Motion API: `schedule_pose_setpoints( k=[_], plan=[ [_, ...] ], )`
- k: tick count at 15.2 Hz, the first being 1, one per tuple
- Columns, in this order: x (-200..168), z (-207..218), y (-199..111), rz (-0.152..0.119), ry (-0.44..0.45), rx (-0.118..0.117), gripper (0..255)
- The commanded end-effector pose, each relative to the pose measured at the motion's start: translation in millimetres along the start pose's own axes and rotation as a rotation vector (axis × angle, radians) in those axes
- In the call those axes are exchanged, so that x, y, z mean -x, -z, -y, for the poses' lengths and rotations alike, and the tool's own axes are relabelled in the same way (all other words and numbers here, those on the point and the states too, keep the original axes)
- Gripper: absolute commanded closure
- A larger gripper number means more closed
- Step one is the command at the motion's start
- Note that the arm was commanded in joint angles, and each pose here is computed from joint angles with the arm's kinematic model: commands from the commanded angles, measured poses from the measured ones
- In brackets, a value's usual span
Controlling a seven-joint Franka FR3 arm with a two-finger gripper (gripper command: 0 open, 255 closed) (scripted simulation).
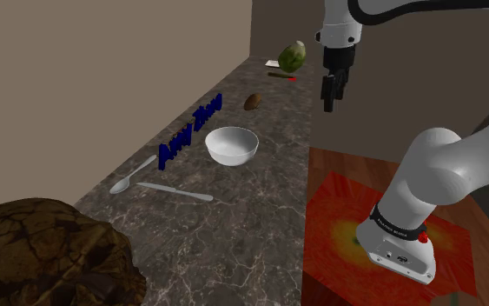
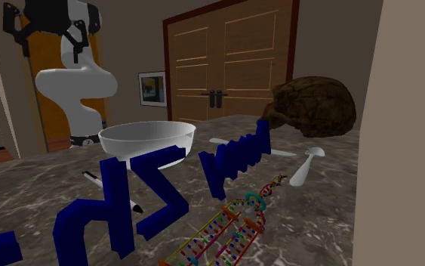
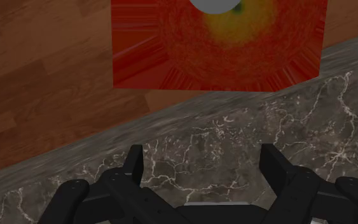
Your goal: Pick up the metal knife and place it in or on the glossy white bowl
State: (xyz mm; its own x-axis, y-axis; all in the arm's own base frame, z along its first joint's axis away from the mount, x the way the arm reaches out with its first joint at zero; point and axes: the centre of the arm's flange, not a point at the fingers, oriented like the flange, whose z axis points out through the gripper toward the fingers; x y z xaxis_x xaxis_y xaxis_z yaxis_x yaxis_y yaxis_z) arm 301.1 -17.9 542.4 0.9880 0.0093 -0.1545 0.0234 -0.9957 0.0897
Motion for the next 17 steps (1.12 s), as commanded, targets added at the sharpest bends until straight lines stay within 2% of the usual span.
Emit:
schedule_pose_setpoints(
  k=[1, 17],
  plan=[
    [0.0, 0.0, 0.0, 0.0, 0.0, 0.0, 0],
    [-143.3, 143.8, -42.2, 0.024, 0.135, -0.062, 0]
  ],
)
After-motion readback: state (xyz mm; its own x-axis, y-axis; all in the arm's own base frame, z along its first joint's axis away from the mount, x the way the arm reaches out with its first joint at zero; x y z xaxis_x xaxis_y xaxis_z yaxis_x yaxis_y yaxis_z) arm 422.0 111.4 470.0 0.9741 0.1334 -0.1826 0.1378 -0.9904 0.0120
